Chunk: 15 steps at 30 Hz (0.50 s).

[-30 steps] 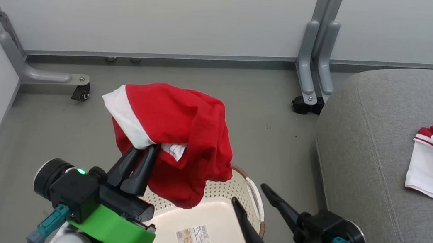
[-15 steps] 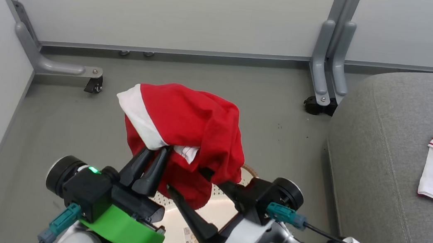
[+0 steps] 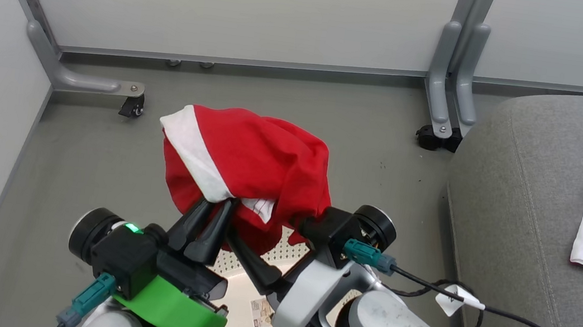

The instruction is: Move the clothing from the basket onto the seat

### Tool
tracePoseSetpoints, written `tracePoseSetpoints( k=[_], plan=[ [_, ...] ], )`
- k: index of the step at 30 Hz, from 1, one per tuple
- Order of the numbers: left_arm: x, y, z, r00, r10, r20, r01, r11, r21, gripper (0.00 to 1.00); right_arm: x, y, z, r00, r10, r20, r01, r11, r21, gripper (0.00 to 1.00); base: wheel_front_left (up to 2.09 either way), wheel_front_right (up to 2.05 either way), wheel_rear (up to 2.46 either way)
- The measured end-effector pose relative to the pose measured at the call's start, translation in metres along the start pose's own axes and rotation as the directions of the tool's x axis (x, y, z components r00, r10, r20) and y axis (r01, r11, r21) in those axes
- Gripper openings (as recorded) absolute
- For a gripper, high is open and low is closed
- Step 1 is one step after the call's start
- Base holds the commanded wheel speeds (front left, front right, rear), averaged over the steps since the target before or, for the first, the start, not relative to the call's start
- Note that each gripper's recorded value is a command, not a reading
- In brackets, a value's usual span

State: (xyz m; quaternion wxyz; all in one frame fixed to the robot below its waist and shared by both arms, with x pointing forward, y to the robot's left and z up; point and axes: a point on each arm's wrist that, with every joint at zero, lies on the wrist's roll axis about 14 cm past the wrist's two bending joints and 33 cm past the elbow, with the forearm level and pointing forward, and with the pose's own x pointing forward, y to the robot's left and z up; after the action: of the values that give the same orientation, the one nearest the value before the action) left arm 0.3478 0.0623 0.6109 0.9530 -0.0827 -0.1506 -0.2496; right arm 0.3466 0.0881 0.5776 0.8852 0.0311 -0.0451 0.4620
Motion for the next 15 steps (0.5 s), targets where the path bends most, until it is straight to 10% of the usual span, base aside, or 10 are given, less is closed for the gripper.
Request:
tracePoseSetpoints(
  k=[6,7,8,9,15],
  plan=[
    [0.0,-0.002,-0.002,1.0,-0.008,-0.007,0.008,1.0,-0.006,0.0,0.007,-0.002,-0.001,1.0,0.008,0.006,-0.008,1.0,0.007,1.0,0.0,0.0,0.0],
    [0.001,-0.002,-0.003,1.0,-0.009,-0.007,0.009,1.0,-0.006,0.0,0.008,-0.001,-0.003,1.0,0.011,0.002,-0.011,1.0,0.01,0.89,0.0,0.0,0.0],
    [0.001,-0.002,-0.003,1.0,-0.011,-0.007,0.01,1.0,-0.007,0.0,0.008,-0.001,-0.003,1.0,0.015,0.002,-0.015,1.0,0.012,0.34,0.0,0.0,0.0],
    [0.001,-0.003,-0.003,1.0,-0.012,-0.009,0.012,1.0,-0.008,0.0,0.009,0.001,-0.003,1.0,0.022,0.001,-0.022,1.0,0.017,0.0,0.0,0.0,0.0],
    [0.002,-0.003,-0.003,1.0,-0.016,-0.009,0.016,1.0,-0.009,0.0,0.013,0.004,-0.005,0.999,0.04,-0.001,-0.04,0.998,0.046,0.0,0.0,0.0,0.0]
  ],
)
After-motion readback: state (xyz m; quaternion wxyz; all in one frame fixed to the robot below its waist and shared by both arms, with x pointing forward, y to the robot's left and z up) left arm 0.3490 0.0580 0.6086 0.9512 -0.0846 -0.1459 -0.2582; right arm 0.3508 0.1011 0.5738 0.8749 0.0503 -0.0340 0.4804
